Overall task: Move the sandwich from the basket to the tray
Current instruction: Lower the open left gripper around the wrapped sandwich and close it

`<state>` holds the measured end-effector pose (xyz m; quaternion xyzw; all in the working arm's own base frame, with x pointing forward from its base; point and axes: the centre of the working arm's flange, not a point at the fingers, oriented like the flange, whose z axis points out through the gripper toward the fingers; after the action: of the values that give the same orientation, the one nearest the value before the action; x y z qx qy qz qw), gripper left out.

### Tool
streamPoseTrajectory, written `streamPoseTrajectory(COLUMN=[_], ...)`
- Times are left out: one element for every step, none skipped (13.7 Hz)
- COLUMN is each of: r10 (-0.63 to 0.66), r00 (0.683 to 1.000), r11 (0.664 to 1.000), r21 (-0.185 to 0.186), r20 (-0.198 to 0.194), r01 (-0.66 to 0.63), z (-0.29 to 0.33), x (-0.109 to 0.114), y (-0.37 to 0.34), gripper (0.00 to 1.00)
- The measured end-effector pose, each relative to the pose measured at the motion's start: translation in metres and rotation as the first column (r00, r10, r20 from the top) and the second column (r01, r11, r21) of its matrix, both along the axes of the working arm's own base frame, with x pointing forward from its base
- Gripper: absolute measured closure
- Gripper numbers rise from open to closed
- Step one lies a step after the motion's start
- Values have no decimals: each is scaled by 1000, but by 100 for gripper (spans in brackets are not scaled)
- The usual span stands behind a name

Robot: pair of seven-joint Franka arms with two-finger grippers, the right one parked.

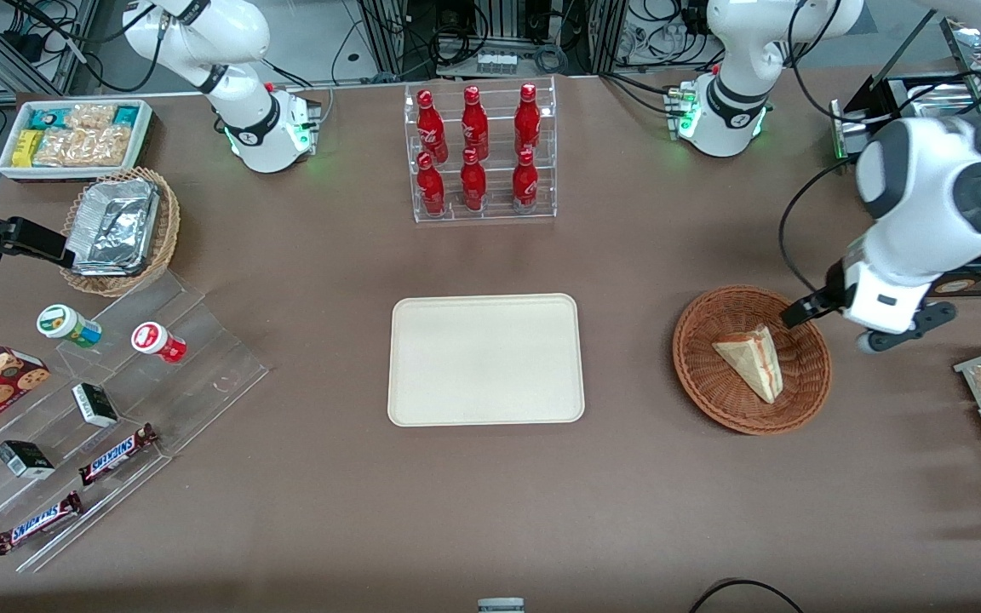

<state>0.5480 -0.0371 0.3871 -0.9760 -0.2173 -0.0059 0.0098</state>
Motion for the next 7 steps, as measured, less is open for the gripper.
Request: streamPoseTrajectory(r10=[24,48,70,88,110,131,147], r00=[999,998,997,995,993,990,987], r11=[1000,999,998,996,994,991,989], r21=[-4,-8,-10,-11,-13,-15,-19], r20=[26,41,44,44,46,52,63], r01=[-24,-48,-70,-88,-109,-130,-147], z=[-17,-34,-48,-59,-66,-73,-80], x=[-4,-8,-10,-10,-8,-7,-5], y=[-3,-4,-5,-5,-5,-6,-7], gripper=[0,0,0,0,0,0,0])
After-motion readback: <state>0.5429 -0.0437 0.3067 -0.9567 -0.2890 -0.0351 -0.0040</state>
